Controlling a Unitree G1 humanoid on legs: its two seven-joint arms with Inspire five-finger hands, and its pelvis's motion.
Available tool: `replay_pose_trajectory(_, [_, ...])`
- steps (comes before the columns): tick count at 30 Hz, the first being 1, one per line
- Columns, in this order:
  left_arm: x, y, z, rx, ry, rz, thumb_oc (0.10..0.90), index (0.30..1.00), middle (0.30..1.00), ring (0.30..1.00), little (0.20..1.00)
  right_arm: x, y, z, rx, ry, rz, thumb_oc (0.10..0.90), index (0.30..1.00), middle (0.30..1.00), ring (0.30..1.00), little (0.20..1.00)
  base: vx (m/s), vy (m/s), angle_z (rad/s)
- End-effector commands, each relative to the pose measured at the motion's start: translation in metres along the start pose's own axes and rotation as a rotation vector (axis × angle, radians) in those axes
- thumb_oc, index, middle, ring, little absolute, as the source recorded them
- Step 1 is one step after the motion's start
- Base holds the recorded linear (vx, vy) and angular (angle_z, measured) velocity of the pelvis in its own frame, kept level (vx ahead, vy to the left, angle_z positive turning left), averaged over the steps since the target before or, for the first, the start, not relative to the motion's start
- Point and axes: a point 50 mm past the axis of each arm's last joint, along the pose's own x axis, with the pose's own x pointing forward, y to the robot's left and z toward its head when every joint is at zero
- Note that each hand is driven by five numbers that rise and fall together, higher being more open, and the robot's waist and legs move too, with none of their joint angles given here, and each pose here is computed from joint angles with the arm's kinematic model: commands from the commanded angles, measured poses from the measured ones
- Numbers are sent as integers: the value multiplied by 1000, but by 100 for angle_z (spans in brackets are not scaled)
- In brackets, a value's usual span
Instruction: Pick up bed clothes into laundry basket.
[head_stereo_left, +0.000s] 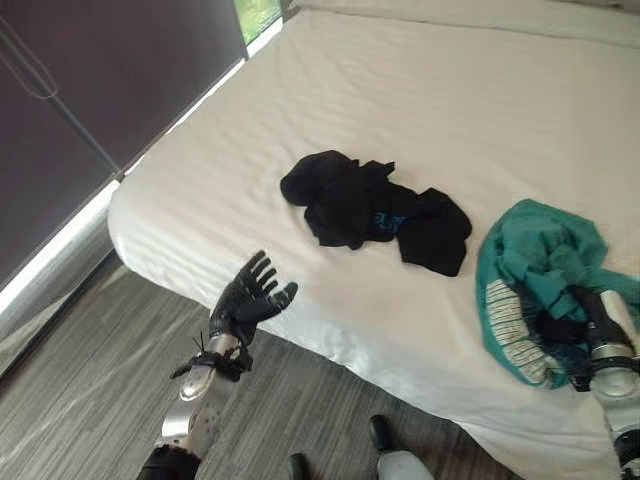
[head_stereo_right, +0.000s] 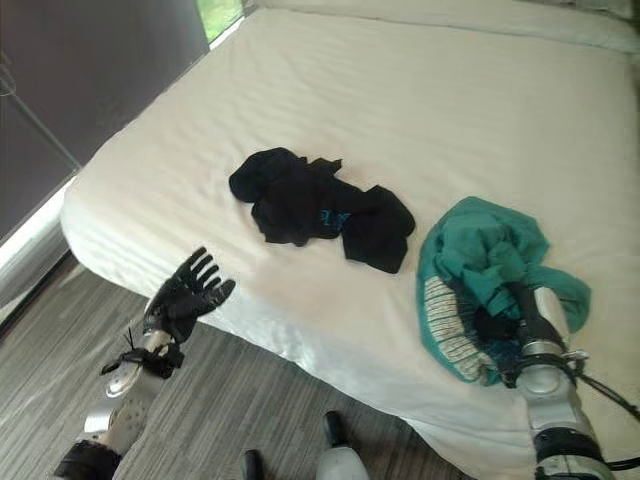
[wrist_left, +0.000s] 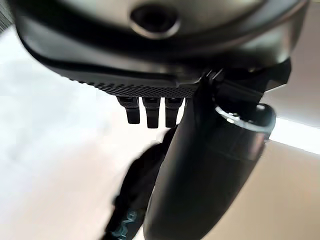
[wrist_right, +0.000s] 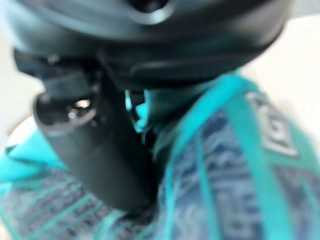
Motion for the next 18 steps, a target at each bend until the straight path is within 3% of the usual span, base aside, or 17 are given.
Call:
replay_pose_trajectory(1, [26,-16,105,-22,-495,-1,800,900,900,900,900,-136,53,-161,-239,694,496,400,300,300,300,300,104,-111,-86])
replay_pose_trajectory(4, [31,-2,135,72,-578,71,800,900,900,900,900,-148,53,-169,-178,747,492,400,300,300,300,300,188,62,-116])
replay_pose_trajectory(10, [41,-1,195,256,-713,61,800,900,900,900,900,-151,43,-172,-183,752,505,400,300,300,300,300,313,206,-61])
replay_pose_trajectory(13, [50,-9,235,357,-784,65,800,900,900,900,900,-151,36,-175,-142,787,460,400,300,300,300,300,303,239,-41])
replay_pose_trajectory(16, [52,-39,285,532,-891,13,800,900,900,900,900,-145,28,-176,-108,820,404,400,300,300,300,300,238,365,-43])
replay_pose_trajectory(18, [52,-52,295,566,-927,-8,800,900,900,900,900,-142,32,-173,-95,809,403,400,300,300,300,300,157,314,-31])
